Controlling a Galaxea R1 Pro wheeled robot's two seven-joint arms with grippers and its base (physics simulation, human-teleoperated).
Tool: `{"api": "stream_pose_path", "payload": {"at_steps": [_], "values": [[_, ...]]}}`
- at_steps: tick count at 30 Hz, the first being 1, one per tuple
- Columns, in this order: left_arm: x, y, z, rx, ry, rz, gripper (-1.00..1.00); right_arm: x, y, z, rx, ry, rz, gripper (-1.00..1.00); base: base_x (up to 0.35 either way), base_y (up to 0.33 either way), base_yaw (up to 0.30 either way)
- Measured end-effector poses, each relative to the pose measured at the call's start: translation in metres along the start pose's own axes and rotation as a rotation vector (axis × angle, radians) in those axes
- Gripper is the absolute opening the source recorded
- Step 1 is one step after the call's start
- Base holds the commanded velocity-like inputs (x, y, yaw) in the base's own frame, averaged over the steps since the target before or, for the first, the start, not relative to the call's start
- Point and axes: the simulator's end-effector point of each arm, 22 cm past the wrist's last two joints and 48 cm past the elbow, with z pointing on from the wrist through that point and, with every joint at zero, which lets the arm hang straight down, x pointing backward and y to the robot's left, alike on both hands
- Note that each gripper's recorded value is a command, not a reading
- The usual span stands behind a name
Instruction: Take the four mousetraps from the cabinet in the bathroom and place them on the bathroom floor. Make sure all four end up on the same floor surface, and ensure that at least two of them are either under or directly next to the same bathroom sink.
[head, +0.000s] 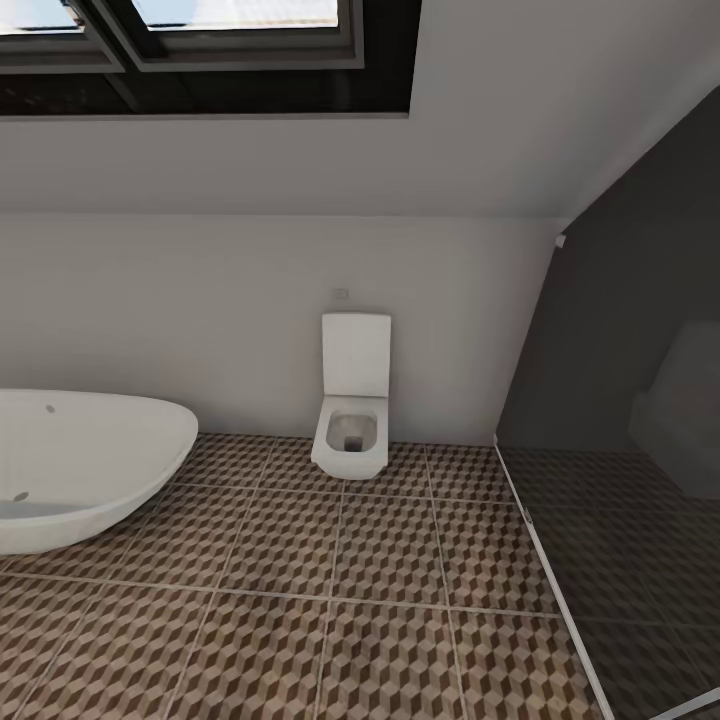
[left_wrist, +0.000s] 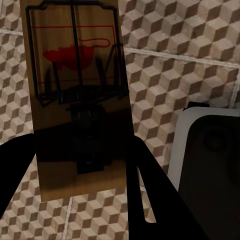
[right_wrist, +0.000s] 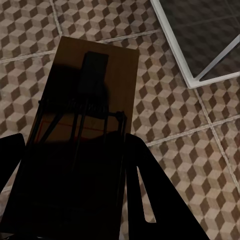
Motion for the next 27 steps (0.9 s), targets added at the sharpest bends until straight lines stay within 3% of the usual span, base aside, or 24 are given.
{"api": "stream_pose_path", "payload": {"at_steps": [27], "values": [[0.0000,0.0000,0.0000,0.000,0.000,0.000,-1.00,0.0000,0.0000,0.0000,0.000,0.000,0.000,-1.00,0.000,0.000,0.000]]}}
